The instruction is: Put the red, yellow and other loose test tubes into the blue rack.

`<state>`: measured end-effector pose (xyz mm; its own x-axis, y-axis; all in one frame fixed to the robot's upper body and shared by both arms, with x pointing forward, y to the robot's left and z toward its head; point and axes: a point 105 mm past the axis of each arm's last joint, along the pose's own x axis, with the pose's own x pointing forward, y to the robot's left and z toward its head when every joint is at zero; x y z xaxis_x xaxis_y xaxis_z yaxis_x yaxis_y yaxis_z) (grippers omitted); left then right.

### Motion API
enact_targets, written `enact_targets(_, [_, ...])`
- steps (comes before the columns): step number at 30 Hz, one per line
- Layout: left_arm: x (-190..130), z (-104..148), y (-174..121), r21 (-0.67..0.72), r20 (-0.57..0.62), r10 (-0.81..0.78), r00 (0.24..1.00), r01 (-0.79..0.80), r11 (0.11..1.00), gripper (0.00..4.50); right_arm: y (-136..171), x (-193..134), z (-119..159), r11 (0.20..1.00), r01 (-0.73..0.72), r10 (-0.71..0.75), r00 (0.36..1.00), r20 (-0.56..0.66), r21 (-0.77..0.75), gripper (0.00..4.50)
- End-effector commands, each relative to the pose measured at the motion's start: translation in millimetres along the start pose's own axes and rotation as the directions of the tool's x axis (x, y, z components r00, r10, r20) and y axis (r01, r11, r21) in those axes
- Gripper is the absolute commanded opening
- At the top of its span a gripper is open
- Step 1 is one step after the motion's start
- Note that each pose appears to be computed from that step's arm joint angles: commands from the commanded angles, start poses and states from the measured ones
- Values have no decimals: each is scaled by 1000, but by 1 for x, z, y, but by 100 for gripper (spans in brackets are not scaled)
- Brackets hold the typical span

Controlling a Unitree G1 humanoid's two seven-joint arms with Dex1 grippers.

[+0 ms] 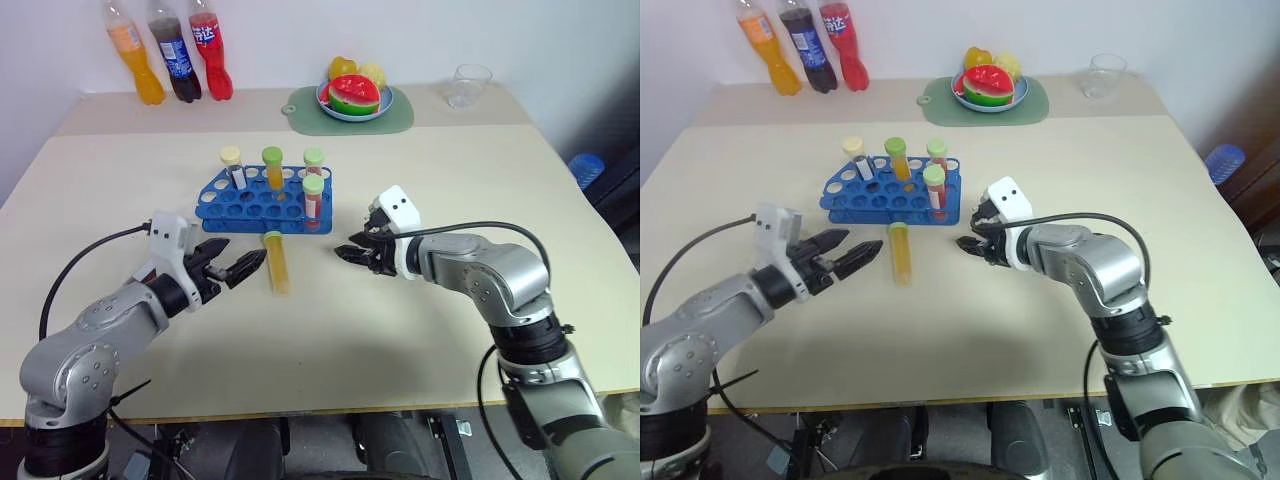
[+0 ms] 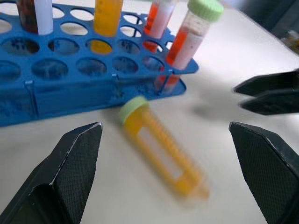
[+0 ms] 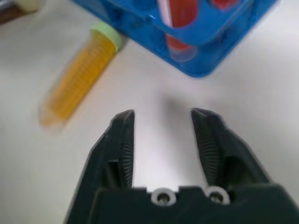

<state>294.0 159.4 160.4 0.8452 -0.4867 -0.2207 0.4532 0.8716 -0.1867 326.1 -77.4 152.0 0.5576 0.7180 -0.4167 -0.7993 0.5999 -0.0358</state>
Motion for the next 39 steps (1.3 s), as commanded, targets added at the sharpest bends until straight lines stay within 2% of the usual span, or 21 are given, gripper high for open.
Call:
enact_targets(1, [5,-14,3,116,-196,163,967,-142,983,450,14,-13,18,986,-93,106,990,90,-140,304])
enact_targets(4, [14,-3,2,79,-199,223,954,-212,974,450,19,-19,17,966,-131,155,983,94,-222,445])
enact_targets(8, [27,-10,9,60,-271,331,904,-328,943,450,31,-23,16,941,-179,218,970,110,-289,445])
enact_targets(17, [36,-28,13,5,-373,410,833,-440,898,450,54,-29,5,893,-267,319,944,90,-363,445])
enact_targets(19, [34,-31,16,-20,-386,427,818,-470,883,395,54,-29,4,893,-262,313,946,86,-365,450])
enact_targets(21, [33,-32,19,-36,-398,433,809,-486,873,321,53,-29,2,893,-260,310,947,82,-368,450])
enact_targets(25, [30,-31,24,-36,-405,466,787,-523,852,118,53,-28,0,893,-259,308,948,82,-367,450])
enact_targets(26, [29,-28,25,-33,-397,469,789,-523,852,87,52,-28,0,893,-258,307,948,80,-368,450])
enact_targets(28, [28,-24,25,-29,-388,473,791,-523,852,83,51,-28,0,893,-258,306,949,78,-370,450])
enact_targets(32, [23,9,26,16,-266,497,826,-512,859,83,48,-28,-1,895,-249,297,952,78,-369,450])
enact_targets(34, [20,39,16,75,-135,438,889,-431,899,83,46,-27,-3,900,-244,290,954,77,-361,450])
enact_targets(35, [14,64,9,130,-1,404,915,-401,907,83,44,-26,-5,905,-238,281,957,76,-354,450])
enact_targets(37, [5,102,-3,172,253,315,914,-363,916,83,38,-24,-7,918,-211,255,963,92,-337,450])
enact_targets(39, [2,117,-13,224,406,229,885,-339,914,83,31,-20,-5,932,-154,207,969,133,-327,450])
